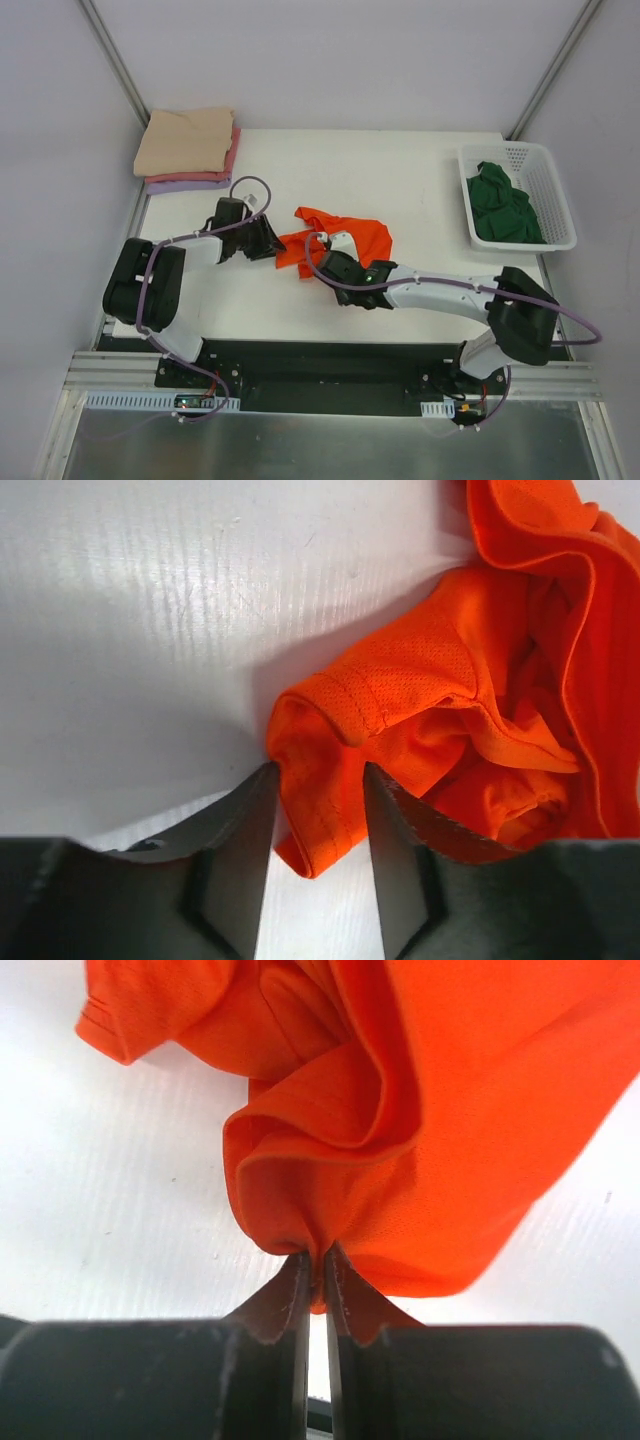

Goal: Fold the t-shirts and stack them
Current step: Flatten out the tshirt

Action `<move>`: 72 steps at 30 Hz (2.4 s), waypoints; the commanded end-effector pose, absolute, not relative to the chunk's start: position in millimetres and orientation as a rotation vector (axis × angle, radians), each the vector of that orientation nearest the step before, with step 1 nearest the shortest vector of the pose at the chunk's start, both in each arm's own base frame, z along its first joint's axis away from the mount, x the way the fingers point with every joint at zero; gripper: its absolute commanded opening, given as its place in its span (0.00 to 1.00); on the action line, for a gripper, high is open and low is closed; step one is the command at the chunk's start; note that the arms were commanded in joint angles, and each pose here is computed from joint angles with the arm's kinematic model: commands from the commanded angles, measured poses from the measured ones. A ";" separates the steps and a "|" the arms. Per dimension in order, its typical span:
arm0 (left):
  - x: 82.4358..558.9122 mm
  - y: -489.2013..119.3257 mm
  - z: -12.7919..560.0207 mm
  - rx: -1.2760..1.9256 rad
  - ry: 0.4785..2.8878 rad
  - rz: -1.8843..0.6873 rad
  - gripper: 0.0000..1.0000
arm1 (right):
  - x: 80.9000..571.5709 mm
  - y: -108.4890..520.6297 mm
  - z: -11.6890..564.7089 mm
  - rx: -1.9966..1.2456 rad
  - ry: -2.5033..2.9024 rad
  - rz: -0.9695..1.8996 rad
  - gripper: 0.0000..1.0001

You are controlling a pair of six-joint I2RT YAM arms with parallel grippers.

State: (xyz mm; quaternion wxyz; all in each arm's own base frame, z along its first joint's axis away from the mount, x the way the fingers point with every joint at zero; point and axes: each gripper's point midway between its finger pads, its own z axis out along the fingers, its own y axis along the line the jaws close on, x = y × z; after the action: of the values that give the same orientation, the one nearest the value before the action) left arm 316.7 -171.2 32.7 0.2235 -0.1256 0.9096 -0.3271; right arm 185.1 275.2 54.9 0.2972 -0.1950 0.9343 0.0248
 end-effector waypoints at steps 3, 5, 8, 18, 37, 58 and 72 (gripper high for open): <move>318.1 -180.1 19.1 -0.300 2.566 -0.850 0.17 | 194.6 258.2 94.8 -0.446 2.416 0.103 0.00; 318.5 -179.5 17.9 -0.295 2.567 -0.825 0.00 | 195.8 253.1 97.1 -0.431 2.421 0.114 0.00; 321.5 -171.0 20.4 -0.331 2.543 -0.758 0.00 | 196.6 243.3 99.0 -0.409 2.435 0.130 0.01; 328.4 -109.1 78.1 -0.393 2.277 -0.403 0.00 | 195.7 164.0 101.4 -0.270 2.465 0.083 0.01; 310.7 -93.9 118.3 -0.273 2.164 -0.353 0.00 | 184.5 171.1 44.4 -0.398 2.570 0.385 0.02; 303.7 -102.4 106.7 -0.219 2.210 -0.396 0.00 | 185.7 189.0 58.3 -0.682 2.526 0.327 0.54; 302.7 -103.2 111.0 -0.215 2.196 -0.408 0.00 | 182.2 232.5 107.1 -0.783 2.312 0.597 0.98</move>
State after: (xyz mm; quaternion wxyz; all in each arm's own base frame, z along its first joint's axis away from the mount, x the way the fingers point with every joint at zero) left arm 299.9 -100.4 98.1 0.4147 -0.1034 0.8907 -0.1551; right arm 174.6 203.4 77.6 0.2807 -0.2811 0.9020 0.1693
